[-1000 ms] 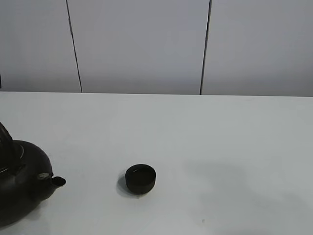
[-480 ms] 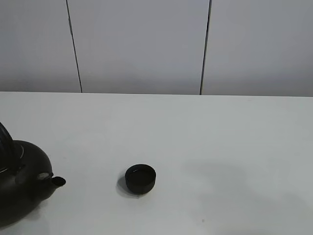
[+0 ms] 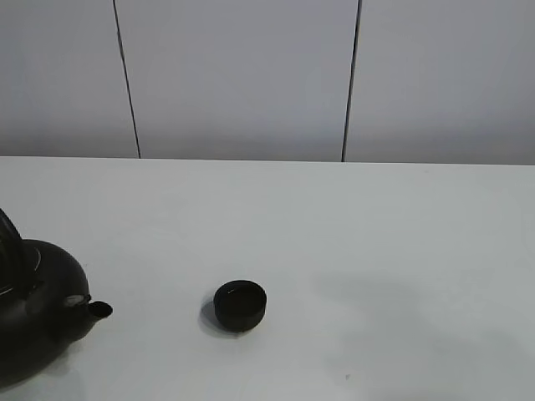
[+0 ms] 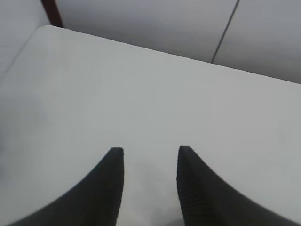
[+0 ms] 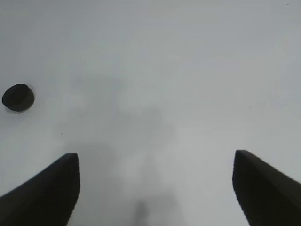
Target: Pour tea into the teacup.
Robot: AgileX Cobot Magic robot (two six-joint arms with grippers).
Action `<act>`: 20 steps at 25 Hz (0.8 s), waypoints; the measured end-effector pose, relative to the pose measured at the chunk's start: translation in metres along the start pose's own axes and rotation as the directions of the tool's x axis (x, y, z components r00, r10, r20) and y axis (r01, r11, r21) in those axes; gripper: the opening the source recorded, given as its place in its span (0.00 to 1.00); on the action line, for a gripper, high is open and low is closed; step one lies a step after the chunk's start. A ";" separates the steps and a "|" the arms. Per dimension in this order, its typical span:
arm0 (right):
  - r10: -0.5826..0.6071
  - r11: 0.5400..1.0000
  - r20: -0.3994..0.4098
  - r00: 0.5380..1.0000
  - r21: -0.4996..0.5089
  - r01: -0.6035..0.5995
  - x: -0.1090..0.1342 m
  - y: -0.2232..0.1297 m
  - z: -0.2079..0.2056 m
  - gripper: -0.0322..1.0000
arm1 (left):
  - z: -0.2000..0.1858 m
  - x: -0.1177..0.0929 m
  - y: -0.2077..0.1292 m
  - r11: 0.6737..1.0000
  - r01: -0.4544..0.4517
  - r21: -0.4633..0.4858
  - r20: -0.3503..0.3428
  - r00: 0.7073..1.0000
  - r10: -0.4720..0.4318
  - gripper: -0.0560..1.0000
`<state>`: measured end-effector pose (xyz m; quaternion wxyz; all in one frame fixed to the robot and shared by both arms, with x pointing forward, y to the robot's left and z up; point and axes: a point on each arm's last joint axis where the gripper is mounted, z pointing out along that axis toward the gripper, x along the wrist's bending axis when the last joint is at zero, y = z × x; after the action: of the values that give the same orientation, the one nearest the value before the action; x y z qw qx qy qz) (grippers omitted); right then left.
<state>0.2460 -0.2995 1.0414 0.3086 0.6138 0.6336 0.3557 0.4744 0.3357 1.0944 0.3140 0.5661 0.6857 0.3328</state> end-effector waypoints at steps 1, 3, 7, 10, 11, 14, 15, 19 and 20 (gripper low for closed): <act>0.000 1.000 0.000 1.000 0.000 0.000 0.000 0.000 0.000 0.62 | -0.004 0.007 0.000 1.000 -0.011 -0.001 -0.022 1.000 0.011 0.31; 0.000 1.000 0.000 1.000 -0.002 0.000 0.000 0.000 0.000 0.62 | -0.012 0.026 0.000 1.000 -0.023 -0.002 -0.086 0.996 0.022 0.31; 0.002 1.000 -0.003 1.000 -0.001 -0.002 0.000 0.000 0.000 0.62 | -0.019 0.046 0.000 1.000 0.005 -0.022 -0.151 0.988 -0.008 0.31; 0.003 1.000 -0.006 1.000 -0.001 -0.003 0.001 0.000 0.000 0.62 | -0.020 0.048 0.000 1.000 0.009 -0.022 -0.161 0.987 -0.012 0.31; 0.003 1.000 -0.007 1.000 -0.001 -0.003 0.001 0.000 0.000 0.62 | -0.020 0.050 -0.001 1.000 0.021 -0.014 -0.167 0.986 -0.023 0.31; 0.005 1.000 -0.009 1.000 -0.001 -0.005 0.001 0.000 0.000 0.62 | -0.026 0.054 -0.007 0.996 0.085 0.038 -0.189 0.979 -0.076 0.31; 0.005 1.000 -0.010 1.000 -0.001 -0.005 0.001 0.000 0.000 0.62 | -0.031 0.053 -0.009 0.994 0.099 0.042 -0.192 0.977 -0.089 0.31; 0.005 1.000 -0.010 1.000 -0.001 -0.005 0.001 0.000 0.000 0.62 | -0.071 0.042 -0.009 0.993 0.114 -0.032 -0.177 0.977 -0.118 0.31; 0.005 1.000 -0.010 1.000 -0.001 -0.005 0.001 0.000 0.000 0.62 | -0.084 0.038 -0.008 0.992 0.113 -0.060 -0.170 0.978 -0.121 0.31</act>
<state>0.2460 -0.2986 1.0415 0.3047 0.6137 0.6334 0.3596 0.3957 0.3638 1.1350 0.2862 0.4858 0.7340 0.3786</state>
